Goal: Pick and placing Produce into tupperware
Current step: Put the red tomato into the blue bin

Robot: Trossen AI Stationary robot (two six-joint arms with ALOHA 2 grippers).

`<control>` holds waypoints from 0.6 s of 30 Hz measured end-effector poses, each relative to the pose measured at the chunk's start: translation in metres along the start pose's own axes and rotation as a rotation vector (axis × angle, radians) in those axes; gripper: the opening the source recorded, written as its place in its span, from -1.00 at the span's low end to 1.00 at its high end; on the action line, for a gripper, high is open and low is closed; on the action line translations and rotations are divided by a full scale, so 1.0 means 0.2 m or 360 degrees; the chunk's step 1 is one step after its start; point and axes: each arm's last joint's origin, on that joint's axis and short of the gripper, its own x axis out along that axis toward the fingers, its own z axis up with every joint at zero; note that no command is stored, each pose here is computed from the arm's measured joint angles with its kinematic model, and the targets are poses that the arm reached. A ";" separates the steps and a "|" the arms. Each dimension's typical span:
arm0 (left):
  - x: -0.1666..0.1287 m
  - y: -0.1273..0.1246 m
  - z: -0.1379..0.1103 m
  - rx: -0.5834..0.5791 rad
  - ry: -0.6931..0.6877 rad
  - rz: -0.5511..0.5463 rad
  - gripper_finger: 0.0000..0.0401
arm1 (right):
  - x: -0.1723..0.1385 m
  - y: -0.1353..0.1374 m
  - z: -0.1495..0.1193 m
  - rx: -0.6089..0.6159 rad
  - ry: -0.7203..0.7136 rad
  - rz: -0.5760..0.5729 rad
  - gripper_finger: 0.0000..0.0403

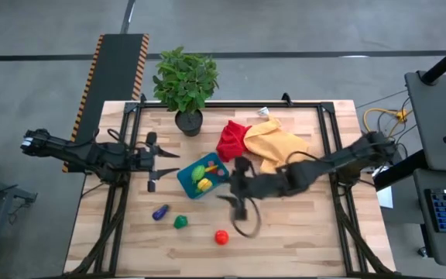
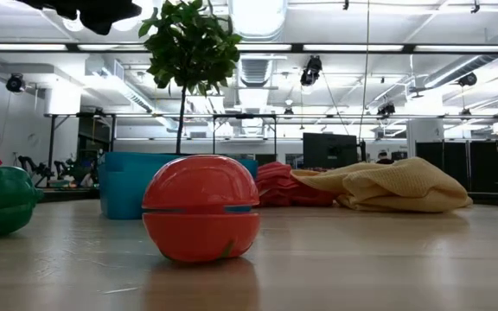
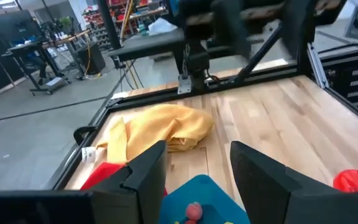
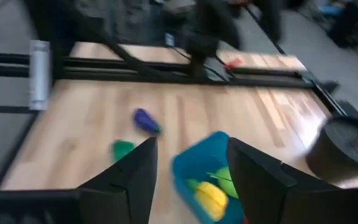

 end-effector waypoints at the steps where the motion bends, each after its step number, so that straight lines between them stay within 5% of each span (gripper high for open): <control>1: 0.00 0.00 0.00 -0.0003 -0.0010 0.0001 -0.18 | -0.04 0.03 0.00 -0.0016 -0.0016 0.0034 -0.10; 12: -0.05 0.02 0.04 -0.0032 -0.0088 0.0015 -0.18 | -0.22 0.30 -0.16 0.0056 0.0063 0.0296 -0.09; 18: -0.04 0.02 0.06 -0.0045 -0.0127 0.0021 -0.18 | -0.15 0.41 -0.24 -0.0090 0.0054 0.0176 0.07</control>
